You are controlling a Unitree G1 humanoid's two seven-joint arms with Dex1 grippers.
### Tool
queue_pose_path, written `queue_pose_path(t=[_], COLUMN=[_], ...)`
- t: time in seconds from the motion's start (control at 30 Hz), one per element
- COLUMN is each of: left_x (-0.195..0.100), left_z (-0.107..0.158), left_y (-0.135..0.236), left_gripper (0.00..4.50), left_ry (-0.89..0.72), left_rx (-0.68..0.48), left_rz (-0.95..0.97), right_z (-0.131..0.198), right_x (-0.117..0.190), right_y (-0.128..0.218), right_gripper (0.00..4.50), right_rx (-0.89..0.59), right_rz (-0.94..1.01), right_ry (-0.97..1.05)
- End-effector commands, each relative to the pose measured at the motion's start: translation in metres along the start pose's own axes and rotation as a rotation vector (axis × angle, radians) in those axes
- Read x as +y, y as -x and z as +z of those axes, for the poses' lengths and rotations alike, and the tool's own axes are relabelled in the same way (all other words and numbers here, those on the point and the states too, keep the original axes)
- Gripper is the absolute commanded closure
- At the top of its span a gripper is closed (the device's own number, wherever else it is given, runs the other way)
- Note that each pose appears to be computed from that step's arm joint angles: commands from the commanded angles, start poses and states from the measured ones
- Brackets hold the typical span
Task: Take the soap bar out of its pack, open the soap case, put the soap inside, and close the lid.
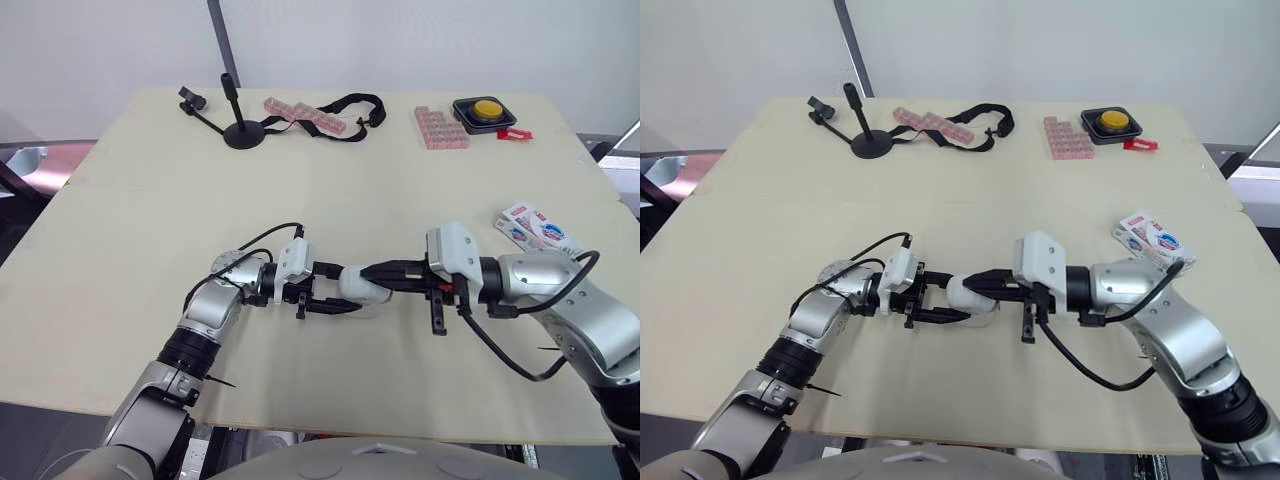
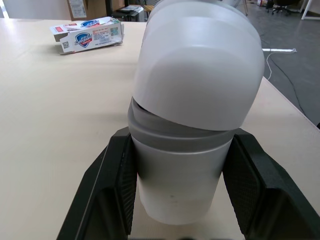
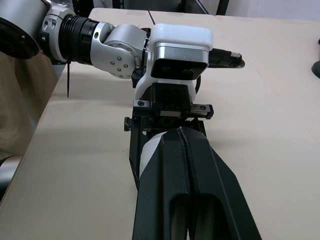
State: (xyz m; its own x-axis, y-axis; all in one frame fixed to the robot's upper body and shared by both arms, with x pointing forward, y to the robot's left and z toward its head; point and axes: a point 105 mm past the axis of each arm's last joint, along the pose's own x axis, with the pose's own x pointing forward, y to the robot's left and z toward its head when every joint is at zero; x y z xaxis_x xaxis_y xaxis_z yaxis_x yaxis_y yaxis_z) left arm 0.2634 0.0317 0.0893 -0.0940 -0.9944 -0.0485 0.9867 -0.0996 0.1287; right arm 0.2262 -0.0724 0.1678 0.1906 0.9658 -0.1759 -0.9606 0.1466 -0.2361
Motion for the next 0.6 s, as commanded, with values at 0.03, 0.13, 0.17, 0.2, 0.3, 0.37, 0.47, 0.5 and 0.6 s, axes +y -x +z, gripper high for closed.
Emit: queue_pose_path(t=[0.03,0.13,0.17,0.2,0.3,0.37,0.47,0.5,0.6], left_x=[0.0008,0.0009,0.001,0.0012,0.0012,0.0008,0.0004,0.0003,0.0001], left_z=[0.0019,0.0022,0.0023,0.0024,0.0028,0.0029,0.0026,0.0025,0.0026], left_y=[0.0019,0.0014,0.0014,0.0014,0.0014,0.0016,0.0023,0.0024,0.0026], left_gripper=[2.58,2.58,2.58,2.58,2.58,2.58,2.58,2.58,2.58], left_ry=[-0.013,-0.015,-0.015,-0.015,-0.016,-0.017,-0.016,-0.016,-0.016], left_rx=[0.005,0.004,0.003,0.003,0.002,0.002,0.004,0.004,0.005], left_rz=[0.007,0.008,0.009,0.01,0.012,0.012,0.012,0.012,0.013], right_z=[0.0074,0.0042,0.0035,0.003,0.0037,0.0036,0.0013,0.0007,0.0001], right_x=[-0.0019,-0.0028,-0.0032,-0.0045,-0.0087,-0.0104,-0.011,-0.0109,-0.0099], right_y=[-0.0004,-0.0003,-0.0002,-0.0003,-0.0011,-0.0012,-0.0006,-0.0004,-0.0001], right_gripper=[4.48,4.48,4.48,4.48,4.48,4.48,4.48,4.48,4.48], right_rx=[-0.002,0.018,0.023,0.027,0.031,0.034,0.042,0.044,0.044], right_rz=[-0.002,0.005,0.006,0.004,-0.005,-0.008,-0.007,-0.006,-0.004], right_ry=[0.033,0.029,0.03,0.034,0.035,0.035,0.032,0.031,0.034])
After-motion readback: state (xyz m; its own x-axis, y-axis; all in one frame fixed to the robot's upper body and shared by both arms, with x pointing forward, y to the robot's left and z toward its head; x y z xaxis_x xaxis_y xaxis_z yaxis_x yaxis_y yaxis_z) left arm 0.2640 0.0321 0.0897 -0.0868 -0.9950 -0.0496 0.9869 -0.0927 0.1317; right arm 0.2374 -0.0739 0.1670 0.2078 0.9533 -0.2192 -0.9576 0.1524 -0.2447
